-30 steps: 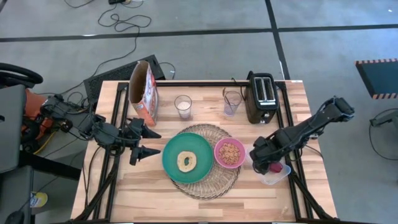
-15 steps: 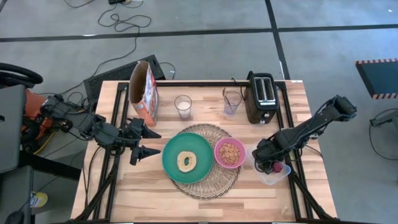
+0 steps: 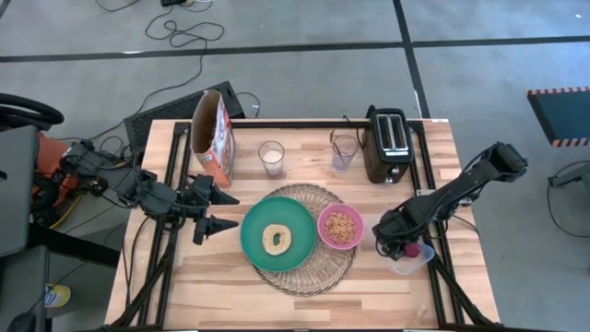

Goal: Arrange a breakfast setting
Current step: Put the apple on the brown placemat

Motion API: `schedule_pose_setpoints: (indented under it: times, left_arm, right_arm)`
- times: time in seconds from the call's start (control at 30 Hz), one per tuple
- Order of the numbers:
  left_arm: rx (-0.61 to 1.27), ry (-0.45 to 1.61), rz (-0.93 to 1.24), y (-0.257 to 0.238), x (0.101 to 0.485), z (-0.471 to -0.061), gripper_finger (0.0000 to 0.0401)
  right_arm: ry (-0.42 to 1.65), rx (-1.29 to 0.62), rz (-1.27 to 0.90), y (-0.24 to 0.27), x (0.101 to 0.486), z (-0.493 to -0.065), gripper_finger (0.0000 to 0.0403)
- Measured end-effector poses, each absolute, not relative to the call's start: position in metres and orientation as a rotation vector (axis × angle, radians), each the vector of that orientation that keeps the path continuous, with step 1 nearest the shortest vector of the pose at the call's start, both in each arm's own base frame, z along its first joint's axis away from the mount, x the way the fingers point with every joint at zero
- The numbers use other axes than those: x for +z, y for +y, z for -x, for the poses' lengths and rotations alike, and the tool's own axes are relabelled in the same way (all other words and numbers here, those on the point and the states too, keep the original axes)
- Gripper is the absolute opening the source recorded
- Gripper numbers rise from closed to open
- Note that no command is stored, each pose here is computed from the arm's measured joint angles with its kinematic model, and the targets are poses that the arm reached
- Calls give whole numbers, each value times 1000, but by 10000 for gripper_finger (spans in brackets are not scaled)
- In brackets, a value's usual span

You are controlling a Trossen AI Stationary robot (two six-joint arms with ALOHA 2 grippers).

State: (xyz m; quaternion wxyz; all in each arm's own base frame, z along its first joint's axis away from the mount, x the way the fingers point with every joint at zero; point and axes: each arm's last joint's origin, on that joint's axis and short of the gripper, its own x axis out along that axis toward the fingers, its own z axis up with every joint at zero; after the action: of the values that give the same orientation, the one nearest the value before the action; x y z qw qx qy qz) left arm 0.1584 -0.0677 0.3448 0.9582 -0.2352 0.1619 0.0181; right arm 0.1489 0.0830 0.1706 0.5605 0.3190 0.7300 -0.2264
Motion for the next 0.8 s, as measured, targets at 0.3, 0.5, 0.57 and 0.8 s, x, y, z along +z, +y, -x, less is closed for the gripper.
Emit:
schedule_pose_setpoints:
  times: [0.3,0.5,0.57,0.8]
  left_arm:
    - [39,328,477,-68,345,-158,338]
    - [40,328,476,-68,345,-158,338]
    - [40,328,476,-68,345,-158,338]
    - [41,328,476,-68,345,-158,338]
  right_arm:
    - [1740,-533,-746,81,164,-145,324]
    - [1737,-524,-722,81,162,-145,334]
    - [1736,-525,-718,81,162,-145,335]
    - [1736,-521,-713,81,163,-145,307]
